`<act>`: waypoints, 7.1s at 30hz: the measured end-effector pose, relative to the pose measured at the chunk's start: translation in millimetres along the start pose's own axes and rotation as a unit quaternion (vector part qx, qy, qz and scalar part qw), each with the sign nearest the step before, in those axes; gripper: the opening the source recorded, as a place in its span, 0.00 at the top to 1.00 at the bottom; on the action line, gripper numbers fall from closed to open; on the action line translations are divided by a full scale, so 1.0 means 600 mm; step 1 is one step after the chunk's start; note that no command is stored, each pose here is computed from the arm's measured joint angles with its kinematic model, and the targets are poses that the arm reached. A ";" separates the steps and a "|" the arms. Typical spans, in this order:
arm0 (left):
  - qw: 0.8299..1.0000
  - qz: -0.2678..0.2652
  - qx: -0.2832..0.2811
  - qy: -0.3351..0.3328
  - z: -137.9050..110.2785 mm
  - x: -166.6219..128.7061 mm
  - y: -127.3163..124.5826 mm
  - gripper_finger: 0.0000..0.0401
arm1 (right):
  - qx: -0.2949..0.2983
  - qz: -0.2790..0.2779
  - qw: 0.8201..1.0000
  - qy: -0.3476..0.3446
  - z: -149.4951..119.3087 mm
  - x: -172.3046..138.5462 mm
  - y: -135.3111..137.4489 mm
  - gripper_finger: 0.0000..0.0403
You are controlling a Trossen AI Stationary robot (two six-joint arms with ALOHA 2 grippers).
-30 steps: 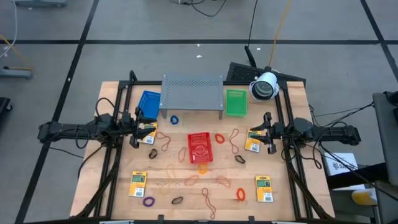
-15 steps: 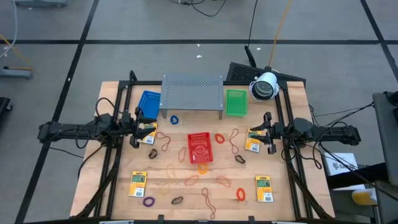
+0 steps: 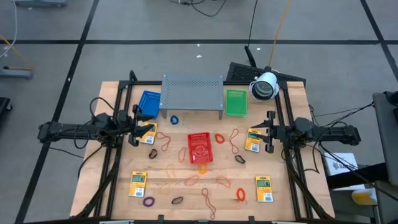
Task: Pick & Place Office Desk Supplies
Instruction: Put the yellow crayon box into the green basket
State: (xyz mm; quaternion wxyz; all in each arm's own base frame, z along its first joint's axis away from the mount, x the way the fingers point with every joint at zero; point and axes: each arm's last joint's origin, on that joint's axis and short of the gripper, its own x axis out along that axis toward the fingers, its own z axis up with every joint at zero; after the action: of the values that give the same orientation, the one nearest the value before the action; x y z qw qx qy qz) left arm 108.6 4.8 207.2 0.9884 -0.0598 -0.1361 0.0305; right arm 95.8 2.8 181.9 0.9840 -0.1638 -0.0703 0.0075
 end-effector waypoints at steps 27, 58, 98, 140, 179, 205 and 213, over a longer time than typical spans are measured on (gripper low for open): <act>0.999 0.023 0.047 0.004 -0.002 0.000 0.003 0.50 | 0.075 -0.023 0.986 -0.149 0.046 -0.005 -0.014 0.68; 0.992 0.081 0.089 -0.047 0.082 0.008 -0.002 0.50 | 0.087 -0.094 0.969 0.209 0.115 0.095 -0.054 0.71; 0.976 0.135 0.130 0.116 0.149 0.052 -0.007 0.50 | 0.218 -0.077 0.681 0.694 -0.059 0.120 -0.027 0.71; 0.975 0.135 0.130 0.123 0.147 0.051 -0.007 0.50 | 0.205 -0.118 0.659 0.713 -0.105 0.138 -0.039 0.71; 0.974 0.136 0.130 0.123 0.146 0.051 -0.007 0.50 | 0.336 0.037 0.668 0.663 -0.087 0.151 -0.032 1.00; 0.974 0.136 0.130 0.122 0.147 0.051 -0.007 0.50 | 0.285 0.014 0.795 0.535 0.126 0.194 -0.101 1.00; 0.975 0.136 0.130 0.120 0.147 0.051 -0.007 0.50 | 0.220 -0.008 0.831 0.510 0.161 0.203 -0.121 1.00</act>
State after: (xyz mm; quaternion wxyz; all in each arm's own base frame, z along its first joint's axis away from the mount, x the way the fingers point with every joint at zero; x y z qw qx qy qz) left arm 114.3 12.8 300.3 0.9834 0.0478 -0.0019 0.1750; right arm 202.1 -30.5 312.3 0.8899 0.0775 0.4440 -0.0700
